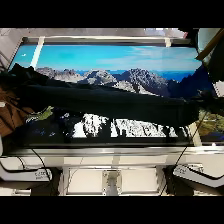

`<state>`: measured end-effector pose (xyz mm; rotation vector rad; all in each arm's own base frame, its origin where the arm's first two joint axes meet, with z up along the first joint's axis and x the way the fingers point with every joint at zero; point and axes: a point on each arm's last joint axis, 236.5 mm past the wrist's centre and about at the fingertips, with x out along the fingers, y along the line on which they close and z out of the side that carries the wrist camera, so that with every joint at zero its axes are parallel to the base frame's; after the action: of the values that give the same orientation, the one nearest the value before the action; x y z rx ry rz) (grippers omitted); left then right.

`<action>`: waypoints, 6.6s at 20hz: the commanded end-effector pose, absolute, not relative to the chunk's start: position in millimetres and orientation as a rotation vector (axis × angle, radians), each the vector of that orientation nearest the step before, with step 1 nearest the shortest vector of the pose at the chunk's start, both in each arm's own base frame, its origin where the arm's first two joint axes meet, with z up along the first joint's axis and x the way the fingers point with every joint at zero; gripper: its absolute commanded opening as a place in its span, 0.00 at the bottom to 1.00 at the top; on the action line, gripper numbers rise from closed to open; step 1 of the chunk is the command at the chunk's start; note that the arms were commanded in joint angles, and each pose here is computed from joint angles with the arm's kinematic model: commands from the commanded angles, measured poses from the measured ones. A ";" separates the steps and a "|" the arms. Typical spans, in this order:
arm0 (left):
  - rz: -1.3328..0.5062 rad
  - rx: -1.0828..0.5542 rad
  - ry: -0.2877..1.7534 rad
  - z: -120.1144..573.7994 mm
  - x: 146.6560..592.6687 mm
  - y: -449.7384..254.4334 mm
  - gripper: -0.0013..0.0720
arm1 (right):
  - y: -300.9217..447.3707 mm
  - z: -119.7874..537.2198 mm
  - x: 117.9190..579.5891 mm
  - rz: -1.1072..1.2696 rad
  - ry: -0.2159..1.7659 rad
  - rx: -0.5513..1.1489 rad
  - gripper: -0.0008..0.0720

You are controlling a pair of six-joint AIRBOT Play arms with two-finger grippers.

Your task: Fold the clothes and pants, and hang the long-sleeved shirts on hangers.

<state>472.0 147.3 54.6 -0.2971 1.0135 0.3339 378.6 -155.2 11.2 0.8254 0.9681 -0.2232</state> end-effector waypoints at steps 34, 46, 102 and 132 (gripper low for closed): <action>-0.343 0.067 0.334 279.4 532.3 -166.3 0.82 | -258.7 46.8 305.3 -0.327 1.126 0.828 0.69; -0.722 0.231 0.574 170.1 448.8 -364.3 0.82 | -290.5 -33.5 315.5 0.019 0.920 1.162 0.87; -0.519 0.035 0.982 116.1 455.1 -251.5 0.04 | 302.6 10.5 438.1 0.817 1.219 0.269 0.08; -0.539 0.020 0.872 182.9 430.6 -241.3 0.04 | 41.0 -68.3 424.9 0.493 1.256 0.890 0.98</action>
<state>430.9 -241.1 182.4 0.0203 0.8725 -0.5385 412.5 24.2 -44.6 0.8816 1.2749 0.5114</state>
